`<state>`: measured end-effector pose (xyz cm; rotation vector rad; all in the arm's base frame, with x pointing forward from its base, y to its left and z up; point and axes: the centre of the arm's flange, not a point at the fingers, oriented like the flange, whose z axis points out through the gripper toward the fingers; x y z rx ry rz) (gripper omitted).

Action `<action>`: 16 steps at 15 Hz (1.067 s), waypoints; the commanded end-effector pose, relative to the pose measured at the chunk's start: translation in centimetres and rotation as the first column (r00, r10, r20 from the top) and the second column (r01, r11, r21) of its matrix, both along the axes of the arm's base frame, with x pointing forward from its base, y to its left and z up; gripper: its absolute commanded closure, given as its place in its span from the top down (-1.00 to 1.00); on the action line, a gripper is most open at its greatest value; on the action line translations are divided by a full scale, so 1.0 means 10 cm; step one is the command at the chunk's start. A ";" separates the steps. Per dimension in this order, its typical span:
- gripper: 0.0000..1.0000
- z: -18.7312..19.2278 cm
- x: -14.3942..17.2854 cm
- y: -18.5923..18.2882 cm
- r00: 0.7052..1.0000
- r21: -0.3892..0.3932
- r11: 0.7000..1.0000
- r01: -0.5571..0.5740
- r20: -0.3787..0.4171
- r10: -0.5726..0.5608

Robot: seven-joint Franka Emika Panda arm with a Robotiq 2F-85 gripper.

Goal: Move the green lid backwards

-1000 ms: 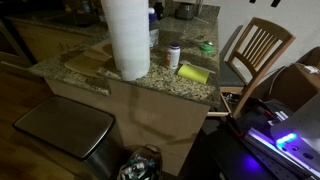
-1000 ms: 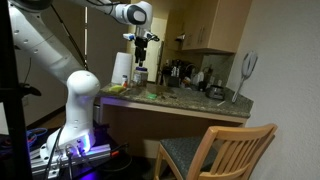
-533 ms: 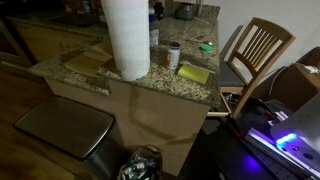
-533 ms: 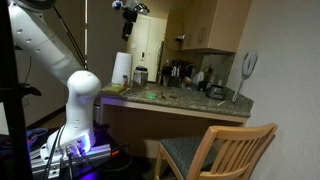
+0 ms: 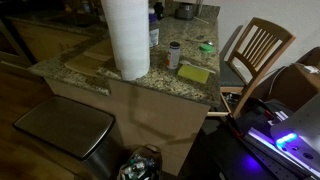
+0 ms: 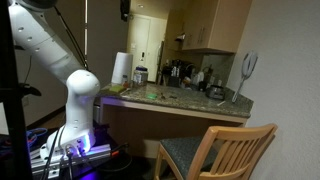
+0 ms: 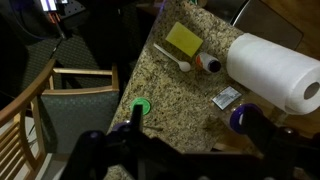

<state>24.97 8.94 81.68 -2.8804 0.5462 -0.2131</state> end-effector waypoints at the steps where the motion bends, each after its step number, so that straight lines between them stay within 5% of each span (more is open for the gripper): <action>1: 1.00 -0.73 0.54 -0.14 0.993 0.008 0.994 0.113 -0.040 -0.113; 9: 1.00 -2.69 1.35 -0.34 0.934 0.090 0.945 0.314 -0.209 -0.290; 10: 1.00 -2.23 1.25 -0.35 0.950 0.051 0.961 0.273 -0.169 -0.261; 16: 1.00 -2.85 1.45 -0.36 0.922 0.033 0.941 0.338 -0.215 -0.323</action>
